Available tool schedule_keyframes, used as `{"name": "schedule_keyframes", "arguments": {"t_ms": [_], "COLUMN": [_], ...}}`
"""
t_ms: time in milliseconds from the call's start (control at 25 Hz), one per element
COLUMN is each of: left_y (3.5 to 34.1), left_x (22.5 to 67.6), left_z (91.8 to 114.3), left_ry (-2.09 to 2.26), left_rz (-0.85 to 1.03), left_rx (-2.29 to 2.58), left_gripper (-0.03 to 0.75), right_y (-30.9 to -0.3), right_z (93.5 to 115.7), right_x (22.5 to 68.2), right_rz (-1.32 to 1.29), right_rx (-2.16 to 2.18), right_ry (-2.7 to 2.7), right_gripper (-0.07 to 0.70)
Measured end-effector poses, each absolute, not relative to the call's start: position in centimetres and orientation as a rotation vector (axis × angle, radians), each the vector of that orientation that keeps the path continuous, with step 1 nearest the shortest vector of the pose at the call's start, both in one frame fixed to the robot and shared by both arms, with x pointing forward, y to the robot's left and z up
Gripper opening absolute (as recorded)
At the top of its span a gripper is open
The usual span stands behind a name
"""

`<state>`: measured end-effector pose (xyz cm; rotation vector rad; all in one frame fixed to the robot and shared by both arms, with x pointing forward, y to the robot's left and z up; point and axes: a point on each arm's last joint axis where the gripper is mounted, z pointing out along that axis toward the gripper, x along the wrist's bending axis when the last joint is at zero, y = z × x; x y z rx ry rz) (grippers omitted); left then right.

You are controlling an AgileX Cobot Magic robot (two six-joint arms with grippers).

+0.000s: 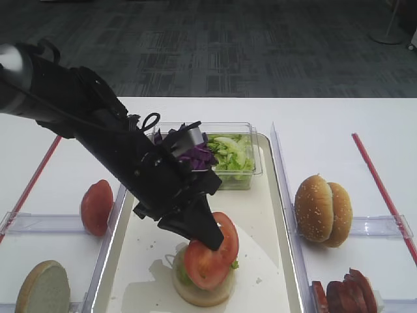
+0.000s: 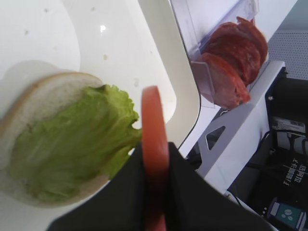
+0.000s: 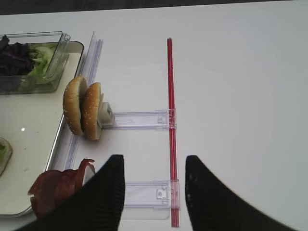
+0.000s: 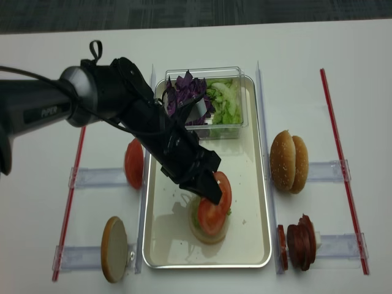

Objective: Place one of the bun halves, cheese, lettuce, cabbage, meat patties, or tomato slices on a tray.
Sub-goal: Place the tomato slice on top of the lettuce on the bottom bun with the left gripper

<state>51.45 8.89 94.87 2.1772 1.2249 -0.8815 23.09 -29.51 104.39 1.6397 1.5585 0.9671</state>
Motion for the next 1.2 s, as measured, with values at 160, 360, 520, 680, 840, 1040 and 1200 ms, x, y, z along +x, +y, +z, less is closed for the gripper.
{"name": "schedule_keyframes", "arguments": {"t_ms": [160, 360, 520, 680, 840, 1040, 1200], "left_y": [8.9, 8.9, 9.1, 9.2, 9.3, 9.3, 9.3], "left_x": [51.6, 51.8, 52.0, 52.2, 52.4, 52.5, 52.6], "left_z": [94.1, 93.3, 92.8, 92.6, 92.5, 92.3, 92.2], "left_ry": [1.246, 1.254, 1.271, 1.278, 1.288, 1.297, 1.300], "left_rz": [-0.904, -0.920, -0.931, -0.932, -0.914, -0.895, -0.892], "left_rx": [2.169, 2.168, 2.163, 2.161, 2.154, 2.152, 2.152], "left_gripper": [0.034, 0.034, 0.034, 0.034, 0.034, 0.034, 0.034], "right_y": [-29.5, -29.5, -29.5, -29.5, -29.5, -29.5, -29.5], "right_z": [104.4, 104.4, 104.4, 104.4, 104.4, 104.4, 104.4], "right_x": [23.1, 23.1, 23.1, 23.1, 23.1, 23.1, 23.1], "right_rz": [0.967, 0.967, 0.967, 0.967, 0.970, 0.970, 0.970], "right_rx": [1.640, 1.640, 1.640, 1.640, 1.644, 1.644, 1.644], "right_ry": [1.558, 1.558, 1.558, 1.558, 1.555, 1.555, 1.555], "right_gripper": [0.337, 0.337, 0.337, 0.337, 0.337, 0.337, 0.337]}}
